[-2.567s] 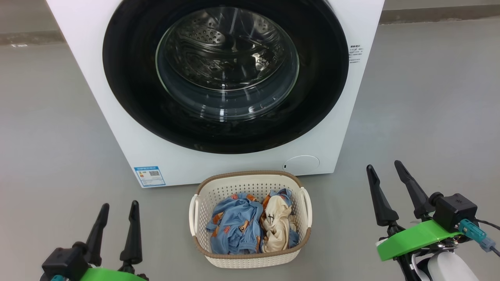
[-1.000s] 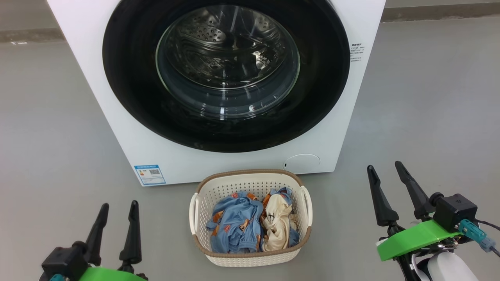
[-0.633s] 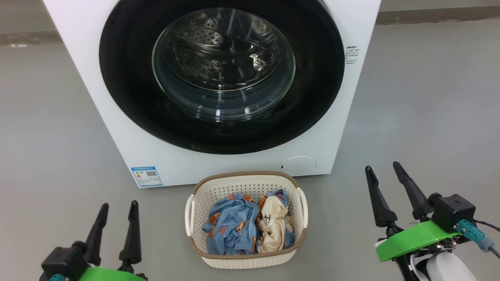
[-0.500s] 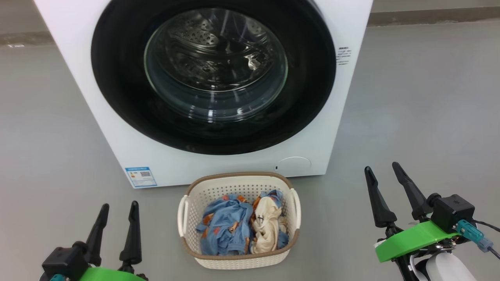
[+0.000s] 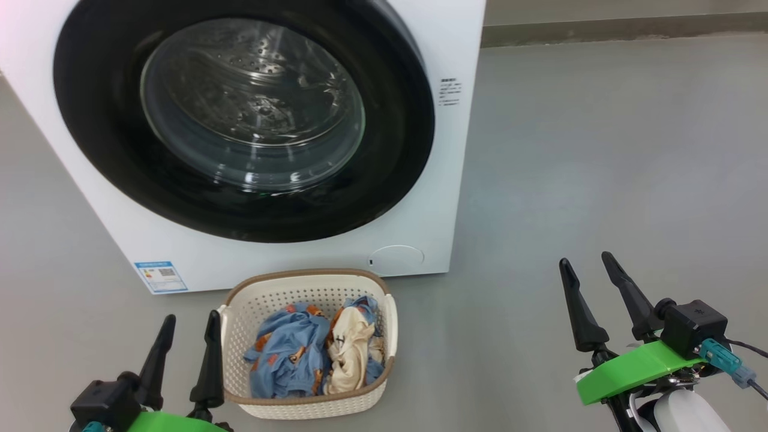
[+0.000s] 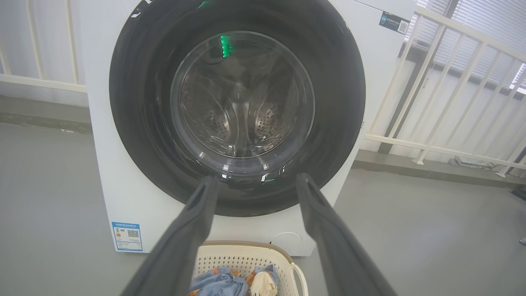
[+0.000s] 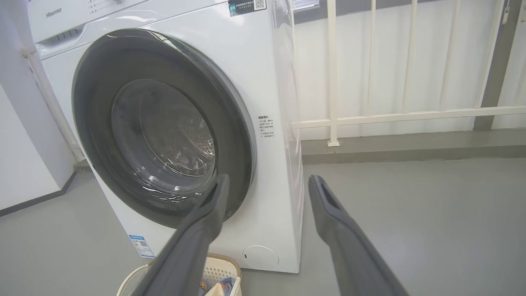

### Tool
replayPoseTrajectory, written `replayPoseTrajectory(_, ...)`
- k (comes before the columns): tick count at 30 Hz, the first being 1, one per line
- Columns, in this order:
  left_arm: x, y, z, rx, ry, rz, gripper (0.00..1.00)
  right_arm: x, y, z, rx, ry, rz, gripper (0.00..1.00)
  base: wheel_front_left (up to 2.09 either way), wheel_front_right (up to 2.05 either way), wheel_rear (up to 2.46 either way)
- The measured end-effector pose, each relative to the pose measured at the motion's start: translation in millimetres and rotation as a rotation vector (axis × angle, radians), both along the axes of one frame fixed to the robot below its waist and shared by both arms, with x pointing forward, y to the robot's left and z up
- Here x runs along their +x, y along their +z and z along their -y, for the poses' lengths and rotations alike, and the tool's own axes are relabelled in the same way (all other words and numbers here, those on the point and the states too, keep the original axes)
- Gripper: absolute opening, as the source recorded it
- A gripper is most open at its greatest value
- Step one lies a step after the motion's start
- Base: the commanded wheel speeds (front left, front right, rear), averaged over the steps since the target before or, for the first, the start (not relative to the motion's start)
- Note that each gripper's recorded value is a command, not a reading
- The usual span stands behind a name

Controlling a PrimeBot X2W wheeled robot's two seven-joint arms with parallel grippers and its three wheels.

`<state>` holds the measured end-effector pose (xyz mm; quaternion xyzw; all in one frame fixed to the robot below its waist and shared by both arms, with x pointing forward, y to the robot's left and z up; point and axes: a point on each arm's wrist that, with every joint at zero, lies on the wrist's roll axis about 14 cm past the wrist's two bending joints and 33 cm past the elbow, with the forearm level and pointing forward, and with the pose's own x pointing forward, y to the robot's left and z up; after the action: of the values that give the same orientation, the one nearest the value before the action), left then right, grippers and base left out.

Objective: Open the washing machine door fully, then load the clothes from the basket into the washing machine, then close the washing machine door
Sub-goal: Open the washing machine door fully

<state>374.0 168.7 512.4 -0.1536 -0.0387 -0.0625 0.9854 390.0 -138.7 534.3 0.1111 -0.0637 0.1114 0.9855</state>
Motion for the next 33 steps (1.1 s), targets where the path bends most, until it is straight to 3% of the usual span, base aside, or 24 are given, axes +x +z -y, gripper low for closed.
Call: replayPoseTrajectory(33, -1.4, -1.3, -4.1, -0.013, 0.011, -0.005, 1.00, 1.5, -4.1, 1.9, 0.013, -0.008, -0.015, 1.00, 0.08, 0.08, -0.16)
